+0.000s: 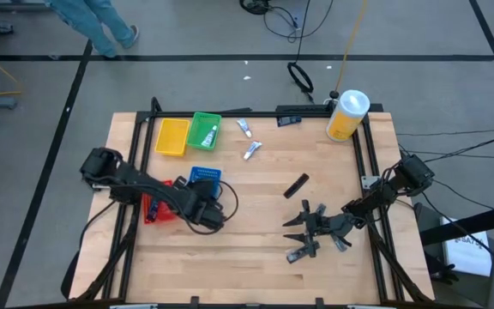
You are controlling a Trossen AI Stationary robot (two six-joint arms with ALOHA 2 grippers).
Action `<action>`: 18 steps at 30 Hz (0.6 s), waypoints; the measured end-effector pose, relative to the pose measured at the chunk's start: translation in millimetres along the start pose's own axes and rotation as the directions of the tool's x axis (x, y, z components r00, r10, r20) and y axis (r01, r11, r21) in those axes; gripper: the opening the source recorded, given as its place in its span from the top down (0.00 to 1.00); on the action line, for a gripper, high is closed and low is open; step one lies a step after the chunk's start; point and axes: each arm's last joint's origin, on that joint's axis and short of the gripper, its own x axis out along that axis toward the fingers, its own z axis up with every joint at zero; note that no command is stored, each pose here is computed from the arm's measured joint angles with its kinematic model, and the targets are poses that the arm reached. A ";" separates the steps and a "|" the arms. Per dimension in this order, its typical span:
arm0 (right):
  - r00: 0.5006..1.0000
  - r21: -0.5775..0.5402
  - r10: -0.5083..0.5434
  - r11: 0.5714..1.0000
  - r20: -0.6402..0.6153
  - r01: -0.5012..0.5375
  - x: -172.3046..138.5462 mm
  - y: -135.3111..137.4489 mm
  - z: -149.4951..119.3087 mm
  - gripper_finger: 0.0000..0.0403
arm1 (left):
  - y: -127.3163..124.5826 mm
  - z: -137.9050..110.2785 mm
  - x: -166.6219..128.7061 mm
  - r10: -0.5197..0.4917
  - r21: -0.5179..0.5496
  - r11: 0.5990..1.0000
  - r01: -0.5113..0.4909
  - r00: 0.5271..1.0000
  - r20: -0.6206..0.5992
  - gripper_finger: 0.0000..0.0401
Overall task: Pick & Place Travel size toiletries
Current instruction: Put the gray deodorant into the blue bin
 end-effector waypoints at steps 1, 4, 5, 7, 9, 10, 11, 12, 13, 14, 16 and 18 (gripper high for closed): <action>1.000 0.000 0.000 1.000 0.000 0.000 0.0 0.0 -0.1 0.61 | 0.6 -0.3 1.2 0.002 -0.004 1.000 -0.002 1.000 -0.009 0.49; 1.000 -0.002 0.000 1.000 -0.001 0.000 0.0 -0.1 -0.1 0.61 | -0.3 1.3 2.7 -0.014 0.000 1.000 0.014 0.999 -0.037 0.43; 1.000 -0.003 0.000 1.000 -0.002 0.000 0.0 -0.1 -0.2 0.61 | -1.0 2.0 2.9 -0.023 0.004 1.000 0.023 0.999 -0.039 0.41; 1.000 -0.003 -0.001 1.000 -0.002 0.001 0.0 -0.1 -0.2 0.61 | -2.6 3.9 3.8 -0.040 0.024 0.999 0.041 0.999 -0.037 0.37; 1.000 -0.003 -0.001 1.000 -0.003 0.001 0.0 -0.1 -0.3 0.61 | -3.8 6.3 5.1 -0.053 0.042 0.998 0.054 0.998 -0.034 0.33; 1.000 -0.004 -0.001 1.000 -0.003 0.001 0.0 -0.1 -0.3 0.61 | -3.8 7.3 5.7 -0.056 0.049 0.997 0.057 0.998 -0.036 0.31; 1.000 -0.003 -0.001 1.000 -0.002 0.001 0.0 -0.1 -0.3 0.61 | -3.8 8.0 6.3 -0.058 0.062 0.996 0.061 0.997 -0.042 0.29; 1.000 -0.003 -0.001 1.000 -0.003 0.001 0.0 -0.1 -0.3 0.61 | -2.7 9.0 5.8 -0.061 0.069 0.995 0.065 0.997 -0.048 0.28; 1.000 -0.004 -0.001 1.000 -0.003 0.001 0.0 -0.1 -0.3 0.61 | -1.3 9.9 4.2 -0.068 0.076 0.994 0.072 0.996 -0.051 0.27; 1.000 -0.004 -0.001 1.000 -0.003 0.001 0.0 -0.1 -0.4 0.61 | 0.6 11.3 1.7 -0.079 0.082 0.993 0.083 0.996 -0.048 0.26; 1.000 -0.005 -0.001 1.000 -0.005 0.001 0.0 -0.1 -0.5 0.61 | 6.1 14.6 -5.9 -0.108 0.087 0.990 0.111 0.993 -0.037 0.25; 1.000 -0.005 -0.001 1.000 -0.005 0.001 0.0 -0.1 -0.6 0.61 | 13.0 17.6 -15.7 -0.145 0.080 0.986 0.146 0.989 -0.020 0.25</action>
